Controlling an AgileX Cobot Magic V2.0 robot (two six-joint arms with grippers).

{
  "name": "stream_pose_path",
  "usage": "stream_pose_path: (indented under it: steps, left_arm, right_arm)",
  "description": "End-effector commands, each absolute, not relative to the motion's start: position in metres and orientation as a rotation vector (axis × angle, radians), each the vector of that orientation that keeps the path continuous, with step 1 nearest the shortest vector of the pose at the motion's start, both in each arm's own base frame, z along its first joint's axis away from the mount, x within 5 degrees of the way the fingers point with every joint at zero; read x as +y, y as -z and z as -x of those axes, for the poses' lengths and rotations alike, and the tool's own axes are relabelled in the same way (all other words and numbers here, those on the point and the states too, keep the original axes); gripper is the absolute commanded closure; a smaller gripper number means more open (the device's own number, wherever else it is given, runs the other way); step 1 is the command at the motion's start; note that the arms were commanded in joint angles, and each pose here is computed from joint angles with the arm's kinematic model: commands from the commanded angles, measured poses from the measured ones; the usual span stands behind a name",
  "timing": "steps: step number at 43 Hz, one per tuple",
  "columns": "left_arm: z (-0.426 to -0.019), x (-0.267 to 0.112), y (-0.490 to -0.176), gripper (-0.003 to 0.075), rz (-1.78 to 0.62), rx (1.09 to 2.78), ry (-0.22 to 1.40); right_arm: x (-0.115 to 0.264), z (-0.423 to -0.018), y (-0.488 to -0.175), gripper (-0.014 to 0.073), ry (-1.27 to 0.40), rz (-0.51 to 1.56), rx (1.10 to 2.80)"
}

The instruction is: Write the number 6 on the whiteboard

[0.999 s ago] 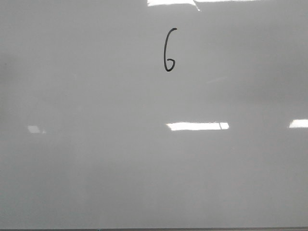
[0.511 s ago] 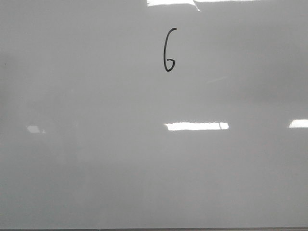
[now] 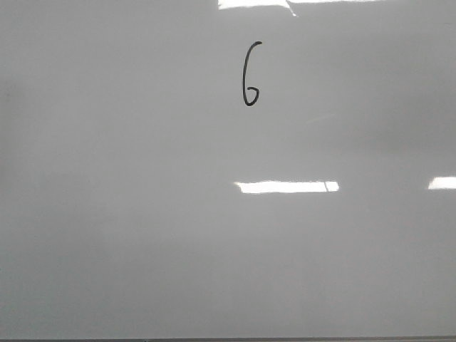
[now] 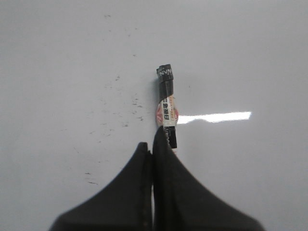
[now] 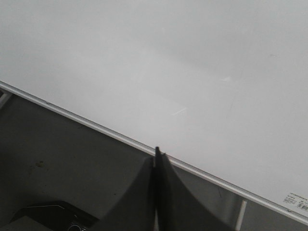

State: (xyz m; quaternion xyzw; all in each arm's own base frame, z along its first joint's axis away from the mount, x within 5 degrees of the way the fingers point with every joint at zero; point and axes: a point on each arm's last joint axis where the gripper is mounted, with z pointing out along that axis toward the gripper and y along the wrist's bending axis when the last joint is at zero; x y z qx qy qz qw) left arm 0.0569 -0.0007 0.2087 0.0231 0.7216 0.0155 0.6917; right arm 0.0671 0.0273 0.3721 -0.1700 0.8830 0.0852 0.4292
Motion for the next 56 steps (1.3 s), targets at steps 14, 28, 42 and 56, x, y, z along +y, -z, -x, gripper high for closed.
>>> stream_pose_path:
  steps: [14, 28, 42, 56]
  left_arm:
    - [-0.0547, 0.0018, -0.2115, 0.0741, -0.003, 1.471, -0.056]
    - [-0.0547, 0.0018, -0.2115, 0.0741, -0.003, 1.471, -0.056]
    - [-0.0547, 0.0018, -0.2115, 0.0741, -0.003, 1.471, -0.056]
    - [-0.0547, 0.0018, -0.2115, 0.0741, -0.003, 1.471, -0.056]
  right_arm:
    - [0.0269, -0.0700, -0.3842, 0.0663, -0.208, 0.404, 2.117]
    - [0.0269, -0.0699, -0.3841, 0.0663, -0.208, 0.404, 2.117]
    - [0.0269, -0.0699, -0.3841, 0.0663, -0.208, 0.404, 2.117]
    - [0.0262, -0.0682, -0.3816, 0.0663, -0.209, 0.403, 2.111]
